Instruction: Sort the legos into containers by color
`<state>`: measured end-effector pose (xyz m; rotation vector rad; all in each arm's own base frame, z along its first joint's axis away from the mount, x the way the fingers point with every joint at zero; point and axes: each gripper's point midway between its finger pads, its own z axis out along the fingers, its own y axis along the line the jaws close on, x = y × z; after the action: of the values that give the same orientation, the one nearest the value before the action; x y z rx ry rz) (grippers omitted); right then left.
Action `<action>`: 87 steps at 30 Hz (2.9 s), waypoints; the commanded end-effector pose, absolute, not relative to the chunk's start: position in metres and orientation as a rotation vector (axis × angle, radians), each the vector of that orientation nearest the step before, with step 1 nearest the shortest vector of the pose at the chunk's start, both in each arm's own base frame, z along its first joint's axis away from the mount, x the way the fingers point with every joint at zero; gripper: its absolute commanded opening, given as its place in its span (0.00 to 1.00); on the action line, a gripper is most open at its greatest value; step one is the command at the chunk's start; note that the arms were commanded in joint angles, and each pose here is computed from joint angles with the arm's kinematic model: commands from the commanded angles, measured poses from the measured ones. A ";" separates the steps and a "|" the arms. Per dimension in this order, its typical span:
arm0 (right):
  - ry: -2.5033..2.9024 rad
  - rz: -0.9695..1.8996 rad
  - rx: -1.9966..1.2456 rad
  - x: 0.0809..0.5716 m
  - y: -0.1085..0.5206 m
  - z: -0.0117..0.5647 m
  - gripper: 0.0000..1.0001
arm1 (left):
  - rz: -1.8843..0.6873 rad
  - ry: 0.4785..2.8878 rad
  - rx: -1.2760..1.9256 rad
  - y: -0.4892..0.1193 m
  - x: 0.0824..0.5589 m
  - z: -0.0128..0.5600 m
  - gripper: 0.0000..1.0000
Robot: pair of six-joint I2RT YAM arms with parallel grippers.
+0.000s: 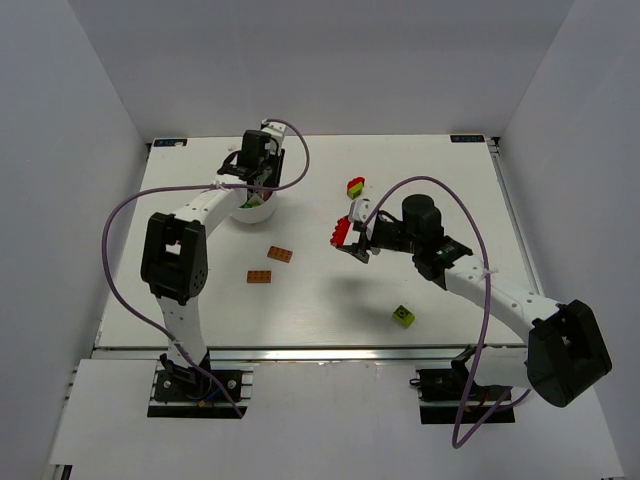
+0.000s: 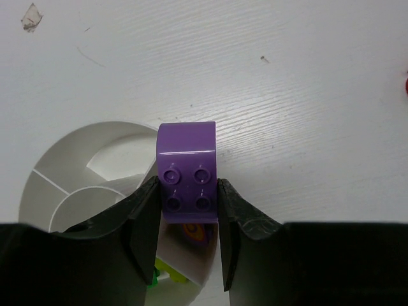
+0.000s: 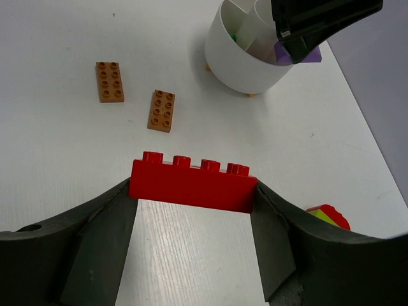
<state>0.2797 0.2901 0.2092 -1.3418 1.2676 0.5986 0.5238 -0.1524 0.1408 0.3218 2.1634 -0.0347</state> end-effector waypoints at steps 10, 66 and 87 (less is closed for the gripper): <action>1.245 0.633 -1.330 0.279 0.291 0.219 0.00 | 0.059 2.135 0.317 -0.140 0.528 0.154 0.00; 1.037 0.684 -1.499 0.250 0.288 0.220 0.00 | -0.772 1.856 0.267 -0.220 0.381 0.270 0.98; 1.026 0.571 -1.427 0.257 0.302 0.234 0.00 | -1.535 1.722 0.487 -0.282 0.270 0.267 0.70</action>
<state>0.2562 0.2968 0.2285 -1.4518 1.0547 0.5890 0.2851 -0.2749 0.2546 0.4166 1.7768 -1.4797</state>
